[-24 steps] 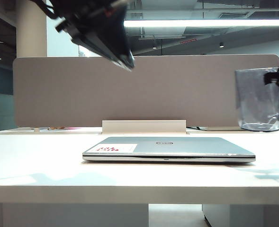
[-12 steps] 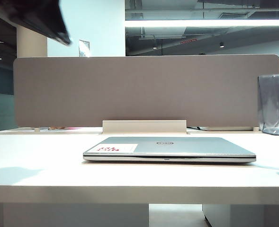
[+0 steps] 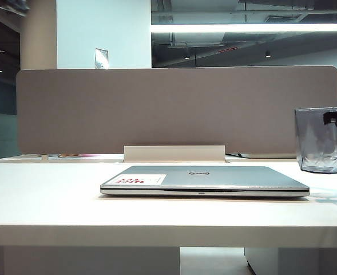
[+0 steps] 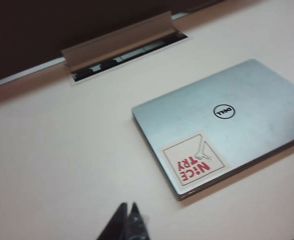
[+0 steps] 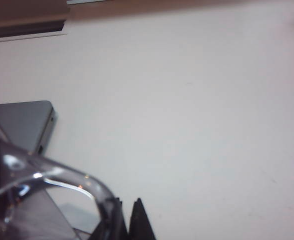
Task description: Pick up the water cup and place it on the right side of the laptop.
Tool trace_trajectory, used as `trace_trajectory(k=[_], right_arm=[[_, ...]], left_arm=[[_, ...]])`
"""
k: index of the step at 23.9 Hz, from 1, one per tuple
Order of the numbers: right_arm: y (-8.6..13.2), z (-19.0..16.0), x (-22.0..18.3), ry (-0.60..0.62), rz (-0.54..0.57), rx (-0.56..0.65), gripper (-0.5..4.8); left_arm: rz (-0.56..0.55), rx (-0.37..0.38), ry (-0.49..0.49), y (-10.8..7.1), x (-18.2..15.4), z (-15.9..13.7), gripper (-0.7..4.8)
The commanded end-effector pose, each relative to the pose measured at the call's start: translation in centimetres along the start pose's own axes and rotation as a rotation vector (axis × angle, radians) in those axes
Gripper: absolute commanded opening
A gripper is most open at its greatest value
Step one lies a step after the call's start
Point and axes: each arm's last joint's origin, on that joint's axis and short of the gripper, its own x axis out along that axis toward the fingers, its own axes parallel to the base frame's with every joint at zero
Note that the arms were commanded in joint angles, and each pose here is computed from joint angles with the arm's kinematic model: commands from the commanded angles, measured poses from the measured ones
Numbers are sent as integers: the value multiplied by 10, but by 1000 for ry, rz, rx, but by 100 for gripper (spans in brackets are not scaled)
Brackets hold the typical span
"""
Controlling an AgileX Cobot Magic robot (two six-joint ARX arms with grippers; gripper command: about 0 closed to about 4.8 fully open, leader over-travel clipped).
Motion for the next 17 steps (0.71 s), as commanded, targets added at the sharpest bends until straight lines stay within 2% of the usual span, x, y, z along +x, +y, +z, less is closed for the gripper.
trace_trajectory(k=[1, 8, 17], right_arm=[[-7, 3, 2, -16, -1, 11, -1], [-19, -3, 5, 27, 4, -5, -1], [-17, -9, 16, 61, 39, -5, -1]], left_arm=[[50, -4, -35, 2, -9, -4, -4], [108, -30, -97, 2, -19, -21, -4], [112, -28, -90, 2, -22, -25, -4]])
